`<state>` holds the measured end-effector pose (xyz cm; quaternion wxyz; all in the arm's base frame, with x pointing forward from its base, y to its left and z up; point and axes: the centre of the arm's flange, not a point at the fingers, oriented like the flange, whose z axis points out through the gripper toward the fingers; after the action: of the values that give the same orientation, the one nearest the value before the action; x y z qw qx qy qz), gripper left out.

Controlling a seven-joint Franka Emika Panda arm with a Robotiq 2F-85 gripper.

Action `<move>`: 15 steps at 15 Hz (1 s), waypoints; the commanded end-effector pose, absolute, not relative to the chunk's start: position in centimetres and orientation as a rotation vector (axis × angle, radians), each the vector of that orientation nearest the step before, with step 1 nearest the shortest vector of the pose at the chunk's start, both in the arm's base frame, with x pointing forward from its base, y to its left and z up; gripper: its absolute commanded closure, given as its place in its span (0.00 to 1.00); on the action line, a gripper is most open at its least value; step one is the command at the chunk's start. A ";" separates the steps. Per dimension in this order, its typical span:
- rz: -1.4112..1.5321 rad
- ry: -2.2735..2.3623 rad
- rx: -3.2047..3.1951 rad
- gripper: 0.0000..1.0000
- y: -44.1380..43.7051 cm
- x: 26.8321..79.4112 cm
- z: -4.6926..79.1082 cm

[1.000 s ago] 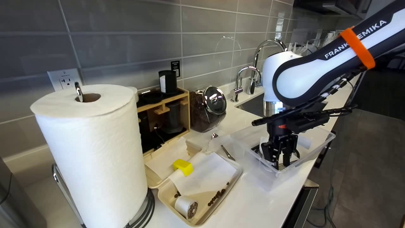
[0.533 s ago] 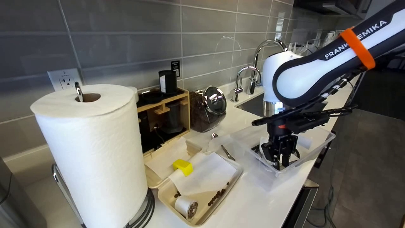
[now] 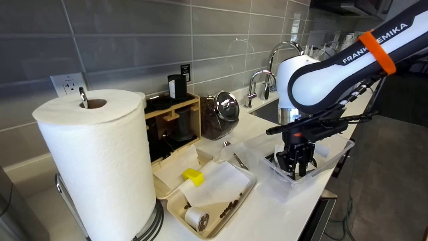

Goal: Remove the block from the basket

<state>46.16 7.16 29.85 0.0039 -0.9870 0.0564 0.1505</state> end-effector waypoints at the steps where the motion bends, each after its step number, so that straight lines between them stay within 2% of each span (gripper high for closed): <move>1: 0.461 0.182 -3.113 0.55 7.6 46.2 29.2; 3: 0.467 0.175 -3.115 0.75 7.7 46.2 29.2; 5: 0.467 0.165 -3.119 0.88 7.8 46.3 29.2; 6: 0.467 0.163 -3.119 0.91 7.7 46.3 29.2; 15: 0.428 0.203 -3.114 0.91 6.2 44.2 33.4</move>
<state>46.07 6.93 31.13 -0.0017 -0.9886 0.0529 0.1409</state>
